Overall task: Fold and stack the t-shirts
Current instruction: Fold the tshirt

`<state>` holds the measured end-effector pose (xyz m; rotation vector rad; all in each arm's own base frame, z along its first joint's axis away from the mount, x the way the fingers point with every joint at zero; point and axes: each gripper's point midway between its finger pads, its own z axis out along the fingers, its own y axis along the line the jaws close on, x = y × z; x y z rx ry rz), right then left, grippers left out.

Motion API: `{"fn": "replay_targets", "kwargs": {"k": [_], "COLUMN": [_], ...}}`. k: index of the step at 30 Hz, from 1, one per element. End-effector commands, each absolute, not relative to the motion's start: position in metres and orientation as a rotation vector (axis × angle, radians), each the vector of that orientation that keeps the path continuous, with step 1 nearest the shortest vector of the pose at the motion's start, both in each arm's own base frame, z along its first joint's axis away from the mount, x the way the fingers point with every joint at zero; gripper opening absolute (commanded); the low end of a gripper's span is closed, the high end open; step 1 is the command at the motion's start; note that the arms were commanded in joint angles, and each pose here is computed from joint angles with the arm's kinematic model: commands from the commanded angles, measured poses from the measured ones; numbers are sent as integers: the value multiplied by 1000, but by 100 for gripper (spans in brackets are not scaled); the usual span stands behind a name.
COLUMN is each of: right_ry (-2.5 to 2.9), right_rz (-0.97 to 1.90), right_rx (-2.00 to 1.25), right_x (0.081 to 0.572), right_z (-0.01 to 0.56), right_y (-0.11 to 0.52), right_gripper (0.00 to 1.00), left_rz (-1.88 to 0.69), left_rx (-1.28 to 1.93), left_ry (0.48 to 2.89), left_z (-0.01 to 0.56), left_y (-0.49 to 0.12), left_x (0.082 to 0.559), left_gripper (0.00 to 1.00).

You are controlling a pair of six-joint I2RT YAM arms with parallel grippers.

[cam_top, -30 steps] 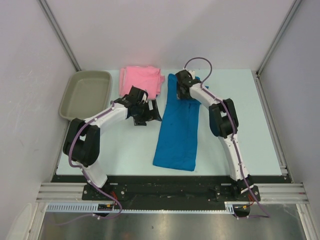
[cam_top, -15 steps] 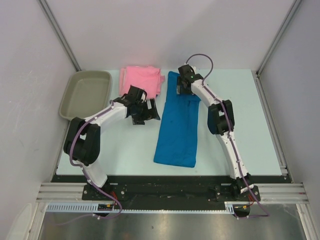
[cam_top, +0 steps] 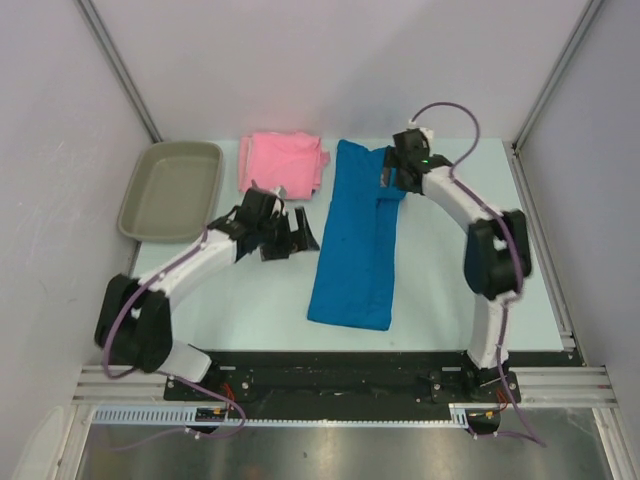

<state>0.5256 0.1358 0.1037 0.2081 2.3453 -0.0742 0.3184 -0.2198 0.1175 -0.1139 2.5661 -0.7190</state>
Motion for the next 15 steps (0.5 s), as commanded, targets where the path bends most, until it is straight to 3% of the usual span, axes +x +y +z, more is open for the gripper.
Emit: {"fn": "replay_targets", "kwargs": {"k": [1, 3, 4, 7, 15], "right_ry": [2225, 2221, 2292, 2304, 2304], "right_rz": [175, 302, 283, 349, 629], "right_rx": [271, 301, 300, 272, 384], "right_x": [448, 404, 376, 310, 197], "right_z": [186, 196, 164, 156, 154], "right_y": [140, 149, 145, 154, 152], "right_gripper": [100, 100, 100, 100, 100], "left_rz": [-842, -885, -902, -984, -1031], "left_rx": [-87, -70, -61, -28, -66], "left_ry": [2564, 2602, 2615, 2608, 2645], "left_z": [115, 96, 90, 78, 45], "left_y": [-222, -223, -224, -232, -231], "left_x": [258, 233, 226, 205, 183], "left_gripper": [100, 100, 100, 100, 99]}}
